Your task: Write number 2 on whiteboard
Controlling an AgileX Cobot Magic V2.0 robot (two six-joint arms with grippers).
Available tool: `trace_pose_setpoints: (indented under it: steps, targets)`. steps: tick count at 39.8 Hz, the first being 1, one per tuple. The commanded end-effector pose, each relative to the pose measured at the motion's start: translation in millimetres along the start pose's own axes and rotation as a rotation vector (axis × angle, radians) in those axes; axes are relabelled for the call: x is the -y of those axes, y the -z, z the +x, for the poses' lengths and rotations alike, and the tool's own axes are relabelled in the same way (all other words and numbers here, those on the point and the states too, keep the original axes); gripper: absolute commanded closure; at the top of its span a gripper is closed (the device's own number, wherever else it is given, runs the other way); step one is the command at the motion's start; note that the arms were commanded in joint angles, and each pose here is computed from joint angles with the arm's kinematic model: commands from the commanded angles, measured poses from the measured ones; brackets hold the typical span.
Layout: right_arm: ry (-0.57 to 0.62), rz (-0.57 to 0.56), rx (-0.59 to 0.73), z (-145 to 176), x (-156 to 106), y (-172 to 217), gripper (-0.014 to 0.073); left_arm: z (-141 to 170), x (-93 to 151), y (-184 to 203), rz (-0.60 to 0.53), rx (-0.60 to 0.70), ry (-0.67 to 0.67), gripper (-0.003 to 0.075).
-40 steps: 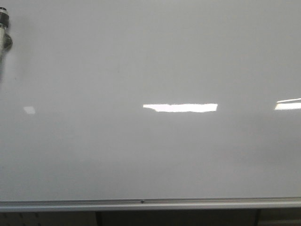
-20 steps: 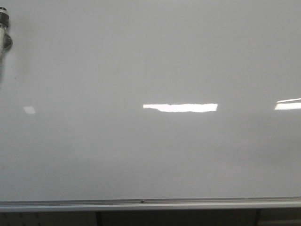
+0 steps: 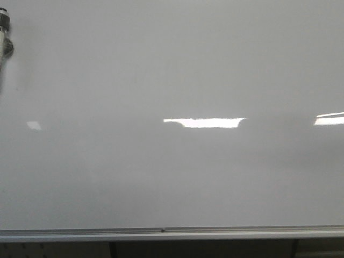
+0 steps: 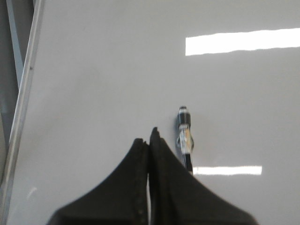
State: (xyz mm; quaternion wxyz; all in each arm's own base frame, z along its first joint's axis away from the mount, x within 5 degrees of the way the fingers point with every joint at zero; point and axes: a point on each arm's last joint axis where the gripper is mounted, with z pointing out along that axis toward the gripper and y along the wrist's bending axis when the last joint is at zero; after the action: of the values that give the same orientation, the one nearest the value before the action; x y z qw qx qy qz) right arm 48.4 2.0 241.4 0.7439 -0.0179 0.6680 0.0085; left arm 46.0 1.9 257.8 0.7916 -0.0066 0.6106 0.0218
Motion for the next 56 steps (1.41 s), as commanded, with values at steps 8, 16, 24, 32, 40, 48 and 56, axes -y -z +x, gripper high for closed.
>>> trace_pose_setpoints:
  steps: [8, 16, 24, 32, 40, 48, 56]
  targets:
    - [0.007, 0.002, 0.148, -83.4, 1.0, 11.1, 0.0664, -89.8, -0.8, -6.2, 0.010, 0.081, 0.014, 0.0740]
    - [0.007, -0.001, 0.078, -115.2, 1.4, -8.4, 0.0664, -118.7, 0.0, -34.2, 0.025, -0.129, 0.012, 0.0740]
    - [0.006, -0.007, -0.091, -117.2, 1.3, -39.3, 0.0664, -114.2, 0.9, -62.6, 0.034, -0.328, 0.013, 0.0740]
    - [0.005, -0.013, -0.288, -95.5, 1.0, -67.6, 0.0664, -92.0, 2.0, -82.0, 0.042, -0.512, 0.018, 0.0740]
    - [0.003, -0.016, -0.422, -74.6, 0.8, -88.9, 0.0664, -78.4, 2.4, -96.3, 0.044, -0.602, 0.019, 0.0740]
    - [0.002, -0.020, -0.542, -58.4, 0.5, -102.0, 0.0662, -63.3, 3.0, -105.9, 0.048, -0.714, 0.019, 0.0739]
    - [0.003, -0.021, -0.581, -53.1, 0.5, -105.9, 0.0381, -53.9, 3.2, -112.0, 0.057, -0.778, -0.001, 0.0635]
